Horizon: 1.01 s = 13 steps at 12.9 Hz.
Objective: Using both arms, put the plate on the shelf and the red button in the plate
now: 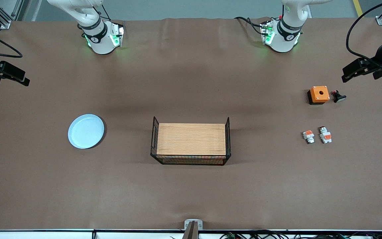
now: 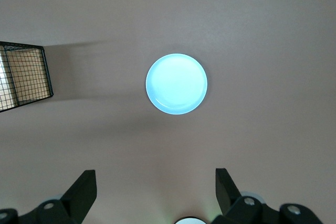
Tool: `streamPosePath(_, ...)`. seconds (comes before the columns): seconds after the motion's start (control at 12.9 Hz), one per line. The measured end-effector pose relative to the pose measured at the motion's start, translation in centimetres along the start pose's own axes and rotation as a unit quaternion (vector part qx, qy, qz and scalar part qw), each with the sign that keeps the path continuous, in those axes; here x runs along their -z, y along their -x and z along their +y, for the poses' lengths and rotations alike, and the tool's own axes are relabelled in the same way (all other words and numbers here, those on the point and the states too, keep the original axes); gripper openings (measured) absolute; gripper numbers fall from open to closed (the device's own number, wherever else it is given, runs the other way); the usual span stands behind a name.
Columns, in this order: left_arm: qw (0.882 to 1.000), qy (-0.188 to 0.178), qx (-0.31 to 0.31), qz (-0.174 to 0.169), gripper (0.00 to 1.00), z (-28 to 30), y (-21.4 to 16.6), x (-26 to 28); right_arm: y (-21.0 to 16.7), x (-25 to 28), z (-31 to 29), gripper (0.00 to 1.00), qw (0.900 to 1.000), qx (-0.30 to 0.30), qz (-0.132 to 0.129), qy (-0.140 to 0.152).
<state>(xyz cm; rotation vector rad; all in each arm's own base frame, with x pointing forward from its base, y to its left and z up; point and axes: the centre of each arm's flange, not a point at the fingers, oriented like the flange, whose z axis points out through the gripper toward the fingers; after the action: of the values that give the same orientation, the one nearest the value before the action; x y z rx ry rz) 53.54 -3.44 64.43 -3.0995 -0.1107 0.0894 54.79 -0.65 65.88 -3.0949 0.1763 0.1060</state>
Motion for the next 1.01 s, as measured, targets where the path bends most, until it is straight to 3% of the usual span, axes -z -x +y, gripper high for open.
streamPosePath(0.46,1.000,0.000,0.005,-0.012,1.00,-0.5,-0.8,-1.2,0.0,0.0,-0.2,1.00,1.000,0.002,0.000,0.000)
streamPosePath(0.85,0.997,-0.030,0.045,-0.056,1.00,-6.0,-7.1,-11.7,-0.1,-0.3,-0.1,1.00,1.000,0.000,-0.004,0.000)
streamPosePath(1.01,0.995,-0.028,0.058,-0.070,1.00,-8.2,-9.0,-17.1,-1.1,-2.2,0.2,1.00,1.000,-0.003,-0.025,0.002)
